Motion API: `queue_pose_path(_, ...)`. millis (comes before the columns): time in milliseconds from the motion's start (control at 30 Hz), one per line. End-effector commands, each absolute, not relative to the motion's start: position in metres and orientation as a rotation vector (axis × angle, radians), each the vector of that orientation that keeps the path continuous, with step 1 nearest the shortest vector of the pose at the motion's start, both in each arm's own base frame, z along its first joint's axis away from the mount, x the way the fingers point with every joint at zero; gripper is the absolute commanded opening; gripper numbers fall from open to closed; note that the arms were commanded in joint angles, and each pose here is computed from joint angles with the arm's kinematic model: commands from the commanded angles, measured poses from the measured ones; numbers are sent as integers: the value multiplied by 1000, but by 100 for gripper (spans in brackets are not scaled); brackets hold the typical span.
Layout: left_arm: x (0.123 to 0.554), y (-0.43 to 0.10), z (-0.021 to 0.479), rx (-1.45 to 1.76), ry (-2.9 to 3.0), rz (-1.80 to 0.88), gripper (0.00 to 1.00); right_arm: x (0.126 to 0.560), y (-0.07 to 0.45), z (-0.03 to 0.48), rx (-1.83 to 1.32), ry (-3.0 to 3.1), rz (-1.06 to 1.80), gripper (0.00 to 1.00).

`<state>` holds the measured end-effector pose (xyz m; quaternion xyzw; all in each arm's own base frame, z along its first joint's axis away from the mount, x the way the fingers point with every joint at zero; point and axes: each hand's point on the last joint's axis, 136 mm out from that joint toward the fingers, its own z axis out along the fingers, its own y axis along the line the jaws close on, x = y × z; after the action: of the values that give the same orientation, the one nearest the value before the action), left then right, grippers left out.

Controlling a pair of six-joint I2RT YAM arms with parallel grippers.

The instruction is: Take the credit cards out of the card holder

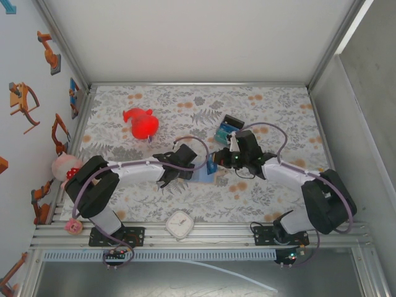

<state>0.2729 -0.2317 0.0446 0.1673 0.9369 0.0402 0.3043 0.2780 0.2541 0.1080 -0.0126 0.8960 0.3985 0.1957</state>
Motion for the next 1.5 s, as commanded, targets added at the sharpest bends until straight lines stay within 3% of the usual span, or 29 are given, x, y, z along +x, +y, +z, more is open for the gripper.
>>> queue_pose_path(0,279,-222,72,459,2403,146,97,289,233,126,-146,2507,907,0)
queue_pose_path(333,289,-211,139,339,2198,-22,97,331,211,173,-432,2409,543,0)
queue_pose_path(633,282,-194,173,309,2039,-165,97,379,204,175,-676,2311,239,0)
queue_pose_path(1100,254,-193,195,392,1887,-348,97,440,202,146,-870,2294,102,0)
queue_pose_path(1467,246,-193,195,427,1875,-372,97,449,204,140,-926,2289,212,0)
